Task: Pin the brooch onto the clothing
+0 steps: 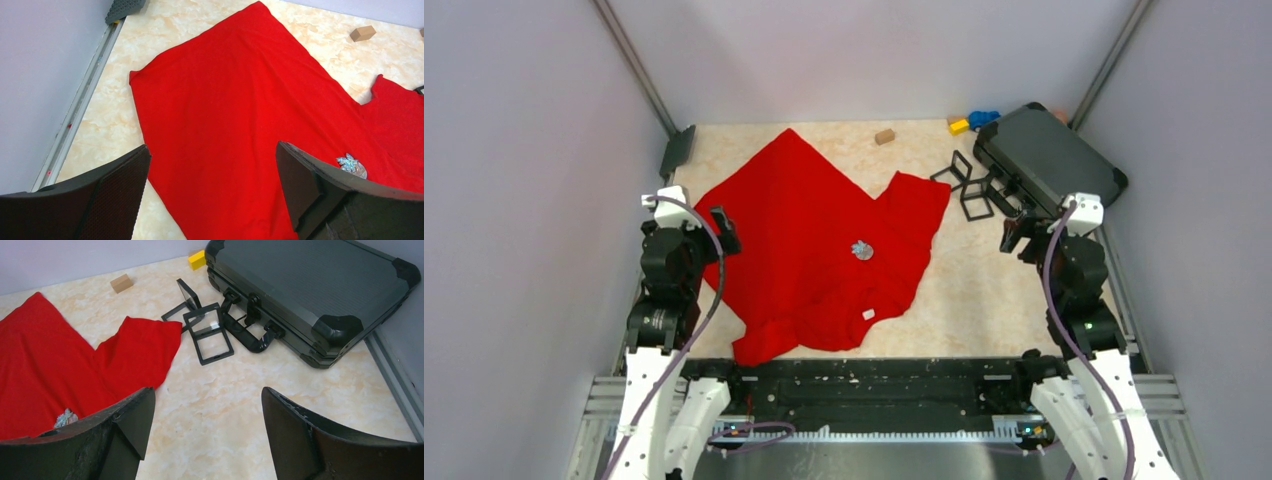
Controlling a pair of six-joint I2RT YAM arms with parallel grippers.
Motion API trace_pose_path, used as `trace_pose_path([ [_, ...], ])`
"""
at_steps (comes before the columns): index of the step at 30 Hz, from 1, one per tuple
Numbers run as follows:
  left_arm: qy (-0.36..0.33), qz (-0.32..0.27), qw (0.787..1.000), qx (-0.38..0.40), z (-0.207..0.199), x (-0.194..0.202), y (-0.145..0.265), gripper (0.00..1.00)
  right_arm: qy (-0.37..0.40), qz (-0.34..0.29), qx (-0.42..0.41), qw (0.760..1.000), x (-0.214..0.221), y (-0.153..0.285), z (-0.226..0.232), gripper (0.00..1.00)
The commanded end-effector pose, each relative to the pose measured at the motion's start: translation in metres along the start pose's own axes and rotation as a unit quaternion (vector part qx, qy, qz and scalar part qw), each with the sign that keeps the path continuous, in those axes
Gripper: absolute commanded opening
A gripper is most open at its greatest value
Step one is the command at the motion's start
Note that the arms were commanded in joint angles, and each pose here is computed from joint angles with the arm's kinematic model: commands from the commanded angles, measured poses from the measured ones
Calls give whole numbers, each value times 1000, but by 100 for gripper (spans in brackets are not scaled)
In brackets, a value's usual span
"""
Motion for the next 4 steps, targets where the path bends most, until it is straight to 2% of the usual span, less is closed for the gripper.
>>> trace_pose_path([
  [1,1,-22,1000,12,-4,-9,-1,99,1,-24,-2,1000,-10,-2,1,79],
  [4,0,-18,1000,2,-3,-8,-2,99,0,-23,-2,1000,-10,-2,1,79],
])
Point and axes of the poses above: each gripper's point midway between its finger pads, its own y axis back along the fingers, its own z axis along the line the jaws close on, x = y × z, the point moved 8 cm from there along y, back along the fingers, and after that the axes turned 8 degrees about y, right-handed, at the moved point
